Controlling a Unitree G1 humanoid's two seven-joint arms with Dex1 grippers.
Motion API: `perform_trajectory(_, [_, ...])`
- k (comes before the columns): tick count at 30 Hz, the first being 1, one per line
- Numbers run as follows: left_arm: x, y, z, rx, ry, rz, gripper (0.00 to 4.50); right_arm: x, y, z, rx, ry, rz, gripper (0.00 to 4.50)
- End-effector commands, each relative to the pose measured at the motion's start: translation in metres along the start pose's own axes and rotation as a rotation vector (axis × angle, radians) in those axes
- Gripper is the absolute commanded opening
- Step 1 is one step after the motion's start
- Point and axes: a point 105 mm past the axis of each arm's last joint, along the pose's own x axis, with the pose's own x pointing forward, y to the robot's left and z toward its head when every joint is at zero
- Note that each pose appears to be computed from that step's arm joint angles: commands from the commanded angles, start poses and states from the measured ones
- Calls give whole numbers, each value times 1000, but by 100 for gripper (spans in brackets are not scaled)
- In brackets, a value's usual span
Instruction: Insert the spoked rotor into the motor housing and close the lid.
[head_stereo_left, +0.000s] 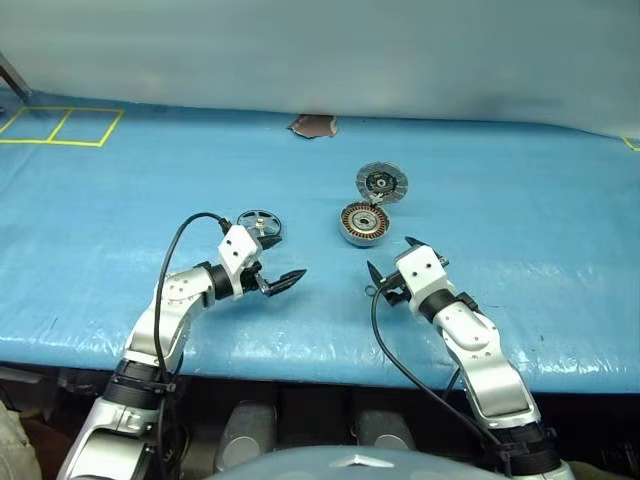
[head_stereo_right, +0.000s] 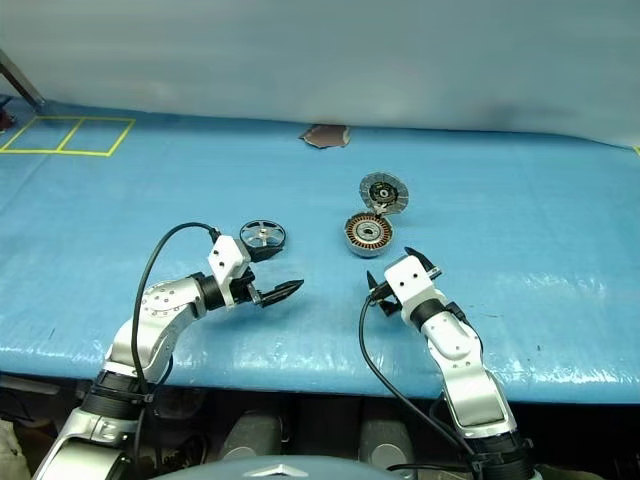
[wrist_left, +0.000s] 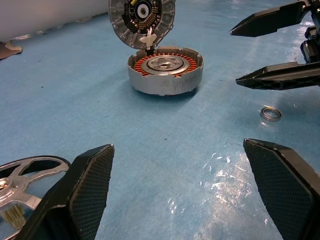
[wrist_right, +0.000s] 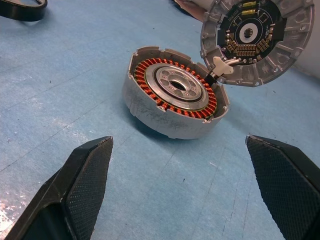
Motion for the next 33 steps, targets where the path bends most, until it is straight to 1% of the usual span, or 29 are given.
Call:
perform_trajectory(1, [1, 2, 15, 46, -44, -4, 450, 2, -1, 15, -13, -55, -2, 449])
perform_trajectory(4, [-1, 1, 13, 39, -46, -3, 450, 2, 3, 15, -12, -56, 24, 449])
perform_trajectory(7, [-1, 0, 11, 42, -39, -11, 450, 1, 1, 14, -4, -53, 14, 449])
perform_trajectory(13, [-1, 7, 16, 58, -46, -3, 450, 4, 3, 18, -1, -65, 34, 449])
perform_trajectory(18, [-3, 1, 13, 48, -41, -25, 450, -1, 0, 18, 15, -64, 41, 449])
perform_trajectory(22, [-4, 4, 15, 55, -41, -27, 450, -1, -3, 16, 31, -60, 39, 449])
perform_trajectory(25, [-7, 5, 14, 59, -32, -31, 450, 2, 4, 18, 41, -64, 80, 449])
perform_trajectory(29, [-8, 0, 11, 49, -26, -56, 450, -1, 11, 24, 108, -82, 146, 449])
perform_trajectory(33, [-6, 1, 15, 54, -41, -59, 450, -4, 17, 30, 175, -97, 208, 449])
